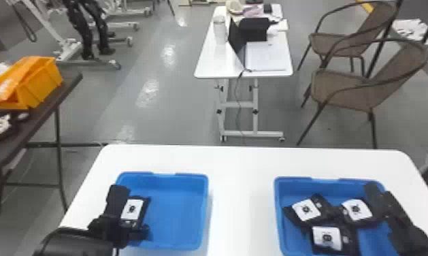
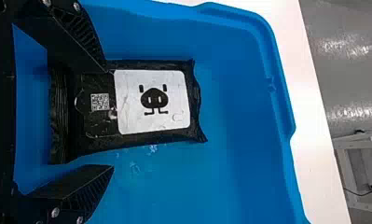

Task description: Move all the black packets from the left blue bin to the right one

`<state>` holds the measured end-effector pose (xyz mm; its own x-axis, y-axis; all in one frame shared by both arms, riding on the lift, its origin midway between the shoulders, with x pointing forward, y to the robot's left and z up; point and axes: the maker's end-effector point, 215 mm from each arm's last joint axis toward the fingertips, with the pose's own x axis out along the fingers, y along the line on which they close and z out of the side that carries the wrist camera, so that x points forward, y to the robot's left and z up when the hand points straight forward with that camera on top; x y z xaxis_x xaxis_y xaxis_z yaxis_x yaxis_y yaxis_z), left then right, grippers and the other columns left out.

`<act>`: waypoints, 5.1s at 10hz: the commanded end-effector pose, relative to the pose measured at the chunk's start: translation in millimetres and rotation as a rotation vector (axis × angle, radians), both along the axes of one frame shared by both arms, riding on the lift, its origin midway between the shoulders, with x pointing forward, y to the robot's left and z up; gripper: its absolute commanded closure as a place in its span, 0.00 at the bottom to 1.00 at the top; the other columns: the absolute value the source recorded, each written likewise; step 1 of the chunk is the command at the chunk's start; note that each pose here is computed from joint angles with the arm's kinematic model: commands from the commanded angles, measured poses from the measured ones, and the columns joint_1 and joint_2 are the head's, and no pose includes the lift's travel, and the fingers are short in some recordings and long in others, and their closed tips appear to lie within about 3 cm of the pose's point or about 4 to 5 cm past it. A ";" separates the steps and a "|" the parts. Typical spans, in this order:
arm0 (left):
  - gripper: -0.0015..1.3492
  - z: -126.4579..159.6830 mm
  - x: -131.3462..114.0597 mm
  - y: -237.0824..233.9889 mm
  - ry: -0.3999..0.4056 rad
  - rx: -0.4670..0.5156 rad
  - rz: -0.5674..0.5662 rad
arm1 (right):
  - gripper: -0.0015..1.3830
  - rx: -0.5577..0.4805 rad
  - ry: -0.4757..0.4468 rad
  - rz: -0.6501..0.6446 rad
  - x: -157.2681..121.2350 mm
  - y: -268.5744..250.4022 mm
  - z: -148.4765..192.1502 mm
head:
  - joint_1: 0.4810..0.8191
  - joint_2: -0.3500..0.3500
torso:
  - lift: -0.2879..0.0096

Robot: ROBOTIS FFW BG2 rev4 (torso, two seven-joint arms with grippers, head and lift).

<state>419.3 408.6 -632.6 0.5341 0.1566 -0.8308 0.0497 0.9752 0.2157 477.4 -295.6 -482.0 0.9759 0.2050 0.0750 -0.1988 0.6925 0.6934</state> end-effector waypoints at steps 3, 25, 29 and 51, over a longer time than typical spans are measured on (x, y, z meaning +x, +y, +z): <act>0.67 -2.8 -0.9 4.3 0.017 -0.008 0.000 | 0.18 0.015 0.002 -0.002 -1.3 0.2 -1.7 | 0.63 0.71 | 0.97; 0.10 173.4 -22.6 37.8 -0.083 0.141 0.105 | 0.18 0.069 0.004 0.017 -4.3 7.3 -8.4 | 0.63 0.75 | 0.97; 0.10 129.8 10.6 22.2 -0.056 0.108 0.039 | 0.18 0.081 0.003 0.021 -5.0 9.4 -9.3 | 0.63 0.78 | 0.97; 0.83 23.3 48.6 -1.5 0.141 0.035 -0.176 | 0.18 0.141 0.010 0.047 -11.4 18.1 -16.0 | 0.63 0.73 | 0.97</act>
